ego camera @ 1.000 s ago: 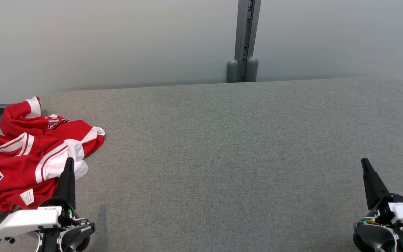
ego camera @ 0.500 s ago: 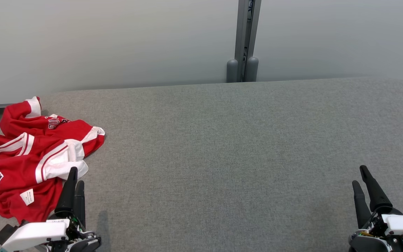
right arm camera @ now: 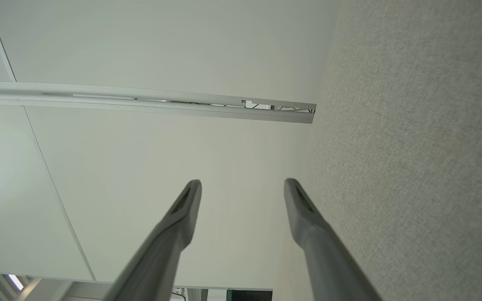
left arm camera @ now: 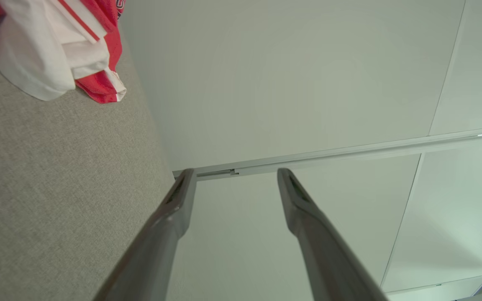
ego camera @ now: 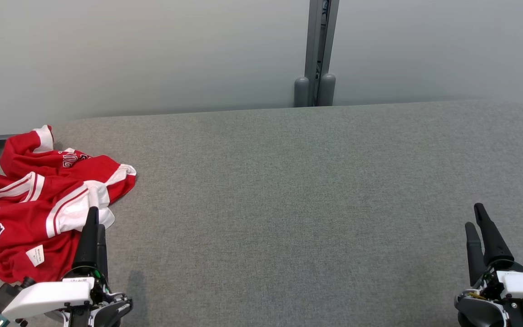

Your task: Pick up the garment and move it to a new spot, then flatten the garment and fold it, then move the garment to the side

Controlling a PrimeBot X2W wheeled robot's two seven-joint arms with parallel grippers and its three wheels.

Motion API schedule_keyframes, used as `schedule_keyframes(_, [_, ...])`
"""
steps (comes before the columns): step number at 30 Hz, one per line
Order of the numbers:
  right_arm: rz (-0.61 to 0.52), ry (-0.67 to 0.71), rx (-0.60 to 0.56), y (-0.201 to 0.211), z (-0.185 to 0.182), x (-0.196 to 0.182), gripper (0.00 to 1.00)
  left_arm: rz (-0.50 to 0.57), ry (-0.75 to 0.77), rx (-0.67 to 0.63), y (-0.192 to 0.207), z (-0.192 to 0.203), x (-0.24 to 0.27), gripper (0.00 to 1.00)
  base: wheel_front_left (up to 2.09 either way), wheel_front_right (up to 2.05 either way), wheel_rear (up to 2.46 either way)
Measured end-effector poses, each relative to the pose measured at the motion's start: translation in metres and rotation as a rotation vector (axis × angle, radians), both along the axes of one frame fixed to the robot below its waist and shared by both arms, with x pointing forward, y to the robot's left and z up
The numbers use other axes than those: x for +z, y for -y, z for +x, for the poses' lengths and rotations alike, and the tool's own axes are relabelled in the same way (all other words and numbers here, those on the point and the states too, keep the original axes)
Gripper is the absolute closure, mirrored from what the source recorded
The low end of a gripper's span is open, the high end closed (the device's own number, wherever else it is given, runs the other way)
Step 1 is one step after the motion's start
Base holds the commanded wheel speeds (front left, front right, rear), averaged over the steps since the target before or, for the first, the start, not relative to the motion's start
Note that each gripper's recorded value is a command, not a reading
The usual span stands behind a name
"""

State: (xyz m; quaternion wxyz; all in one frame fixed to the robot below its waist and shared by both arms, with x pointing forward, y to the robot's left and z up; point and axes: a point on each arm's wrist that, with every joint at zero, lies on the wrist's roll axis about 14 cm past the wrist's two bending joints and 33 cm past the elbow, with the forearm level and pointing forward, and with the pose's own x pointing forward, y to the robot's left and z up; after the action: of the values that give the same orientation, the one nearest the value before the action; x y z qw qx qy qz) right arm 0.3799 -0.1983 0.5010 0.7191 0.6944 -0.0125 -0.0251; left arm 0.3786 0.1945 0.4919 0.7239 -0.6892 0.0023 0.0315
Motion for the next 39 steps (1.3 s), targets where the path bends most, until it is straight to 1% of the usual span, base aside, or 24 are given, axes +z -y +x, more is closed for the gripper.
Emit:
schedule_keyframes(4, [-0.037, 0.021, -0.014, 0.002, 0.001, 0.007, 0.0, 0.032, 0.019, 0.004, 0.001, 0.002, 0.007, 0.0, 0.0, 0.0, 0.0])
schedule_keyframes(8, [-0.093, 0.038, -0.02, 0.003, 0.001, 0.014, 0.0, 0.092, 0.025, 0.006, 0.0, 0.003, 0.009, 0.0, 0.0, 0.0, 0.0])
schedule_keyframes(14, [-0.212, 0.059, -0.023, 0.002, 0.002, 0.023, 0.0, 0.222, 0.039, 0.002, 0.002, 0.004, 0.015, 0.0, 0.0, 0.0, 0.0])
schedule_keyframes(18, [-0.29, 0.071, -0.024, 0.0, 0.002, 0.027, 0.0, 0.327, 0.05, 0.0, 0.003, 0.005, 0.019, 0.0, 0.0, 0.0, 0.0])
schedule_keyframes(25, [-0.505, 0.097, -0.004, -0.01, 0.003, 0.036, 0.0, 0.49, 0.041, -0.01, 0.007, 0.005, 0.02, 0.0, 0.0, 0.0, 0.0])
schedule_keyframes(32, [-0.713, 0.126, 0.006, -0.018, 0.003, 0.044, 0.0, 0.675, 0.03, -0.032, 0.016, 0.006, 0.02, 0.0, 0.0, 0.0, 0.0])
schedule_keyframes(36, [-0.807, 0.138, 0.003, -0.019, 0.003, 0.048, 0.0, 0.781, 0.028, -0.05, 0.022, 0.005, 0.019, 0.0, 0.0, 0.0, 0.0])
schedule_keyframes(39, [-0.863, 0.147, 0.001, -0.021, 0.003, 0.05, 0.0, 0.835, 0.025, -0.055, 0.026, 0.005, 0.018, 0.0, 0.0, 0.0, 0.0])
